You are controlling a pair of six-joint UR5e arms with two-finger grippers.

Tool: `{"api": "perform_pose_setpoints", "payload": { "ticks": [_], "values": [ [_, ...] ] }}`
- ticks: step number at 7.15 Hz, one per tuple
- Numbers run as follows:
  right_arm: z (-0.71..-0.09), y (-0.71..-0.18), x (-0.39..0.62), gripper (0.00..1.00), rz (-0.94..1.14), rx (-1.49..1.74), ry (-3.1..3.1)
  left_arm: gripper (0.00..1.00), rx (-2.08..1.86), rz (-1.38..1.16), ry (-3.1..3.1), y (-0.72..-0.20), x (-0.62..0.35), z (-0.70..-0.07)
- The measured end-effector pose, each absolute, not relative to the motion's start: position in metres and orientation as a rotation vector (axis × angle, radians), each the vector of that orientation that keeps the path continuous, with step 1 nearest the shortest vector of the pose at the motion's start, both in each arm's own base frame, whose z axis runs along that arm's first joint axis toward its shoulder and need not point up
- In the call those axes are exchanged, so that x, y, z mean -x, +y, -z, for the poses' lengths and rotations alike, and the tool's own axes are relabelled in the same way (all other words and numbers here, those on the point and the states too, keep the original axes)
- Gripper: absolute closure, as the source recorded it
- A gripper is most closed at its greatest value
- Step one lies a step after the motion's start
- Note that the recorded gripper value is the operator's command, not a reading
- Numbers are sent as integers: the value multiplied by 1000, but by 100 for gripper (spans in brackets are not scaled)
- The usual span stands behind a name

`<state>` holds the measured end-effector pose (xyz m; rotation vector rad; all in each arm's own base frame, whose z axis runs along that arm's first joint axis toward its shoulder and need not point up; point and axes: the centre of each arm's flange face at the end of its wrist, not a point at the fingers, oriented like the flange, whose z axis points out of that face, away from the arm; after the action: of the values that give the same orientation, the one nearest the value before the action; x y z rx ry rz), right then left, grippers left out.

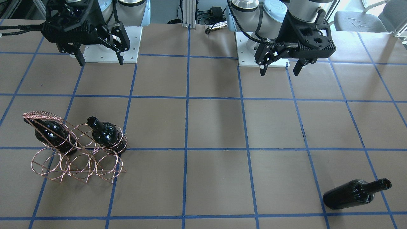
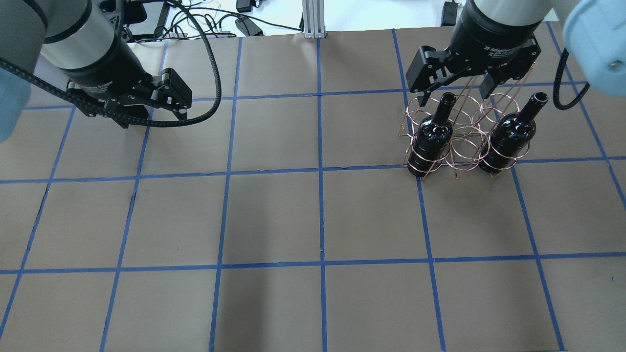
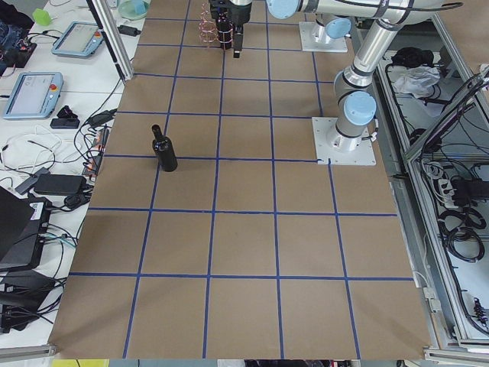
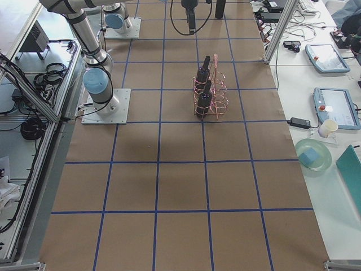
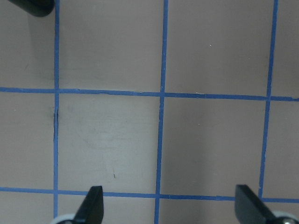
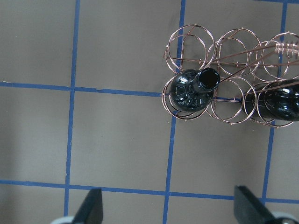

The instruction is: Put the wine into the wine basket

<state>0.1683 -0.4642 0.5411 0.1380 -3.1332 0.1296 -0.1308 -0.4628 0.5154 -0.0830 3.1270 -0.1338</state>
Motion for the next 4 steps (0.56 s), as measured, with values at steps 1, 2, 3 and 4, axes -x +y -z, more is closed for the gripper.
{"api": "perform_pose_setpoints", "payload": {
  "ticks": [1,2,3,4],
  "values": [
    [-541,-464,-169,0,-131,-139,-3136,0,83,132,3127,-463,131,-515],
    [-541,-464,-169,0,-131,-138,-3139,0,84,129,3128,-463,130,-514],
    [-540,-464,-169,0,-126,-138,-3138,0,86,128,3128,-464,130,-514],
    [-538,-463,-169,0,-119,-136,-3141,0,88,123,3127,-465,130,-513]
  ]
}}
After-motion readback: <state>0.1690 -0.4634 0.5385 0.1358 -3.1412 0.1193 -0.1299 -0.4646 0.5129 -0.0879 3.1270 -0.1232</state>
